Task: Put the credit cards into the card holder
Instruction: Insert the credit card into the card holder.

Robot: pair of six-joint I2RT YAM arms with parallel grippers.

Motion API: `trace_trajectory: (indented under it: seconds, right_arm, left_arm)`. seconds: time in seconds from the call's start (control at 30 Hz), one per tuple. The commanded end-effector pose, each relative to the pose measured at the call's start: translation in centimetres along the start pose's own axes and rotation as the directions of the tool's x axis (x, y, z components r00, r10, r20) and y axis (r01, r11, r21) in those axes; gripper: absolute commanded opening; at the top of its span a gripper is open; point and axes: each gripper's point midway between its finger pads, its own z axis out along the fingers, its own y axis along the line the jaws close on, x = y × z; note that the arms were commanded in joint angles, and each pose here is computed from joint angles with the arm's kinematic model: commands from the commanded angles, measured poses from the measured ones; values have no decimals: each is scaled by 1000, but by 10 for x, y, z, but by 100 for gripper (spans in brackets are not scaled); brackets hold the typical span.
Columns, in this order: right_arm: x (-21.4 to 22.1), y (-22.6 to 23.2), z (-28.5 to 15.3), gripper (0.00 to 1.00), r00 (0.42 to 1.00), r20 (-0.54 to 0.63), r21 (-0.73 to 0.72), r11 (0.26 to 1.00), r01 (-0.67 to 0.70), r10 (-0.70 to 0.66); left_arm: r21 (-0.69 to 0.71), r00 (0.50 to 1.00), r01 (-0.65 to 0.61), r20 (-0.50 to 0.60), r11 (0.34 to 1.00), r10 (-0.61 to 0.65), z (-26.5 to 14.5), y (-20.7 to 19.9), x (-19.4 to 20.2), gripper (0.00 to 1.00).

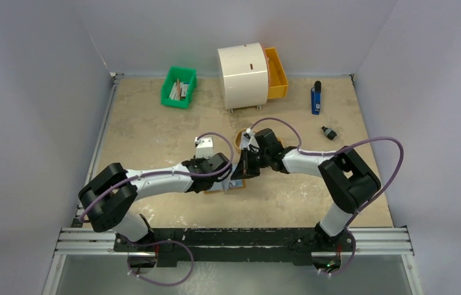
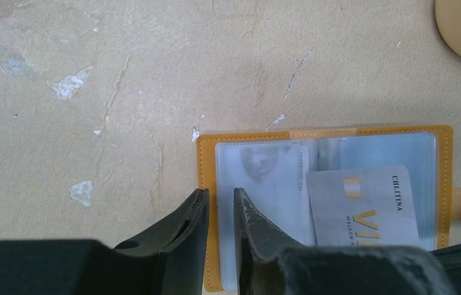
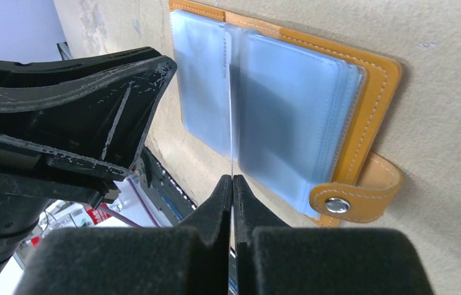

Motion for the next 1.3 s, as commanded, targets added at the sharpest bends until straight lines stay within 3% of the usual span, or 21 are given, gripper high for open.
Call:
trace_trajectory:
  seconds: [0.0, 0.53, 1.27]
  right_arm:
    - [-13, 23, 3, 0, 999, 24, -59, 997, 44, -43]
    - [-11, 18, 13, 0, 1000, 22, -56, 998, 19, -17]
    - [-15, 5, 29, 0, 995, 69, -32, 997, -73, 75]
  left_arm:
    - [-22, 998, 36, 46, 999, -35, -3, 9, -10, 21]
    - [-83, 999, 33, 41, 996, -30, 0, 31, 2, 20]
    - [-14, 996, 83, -21, 996, -84, 5, 26, 27, 6]
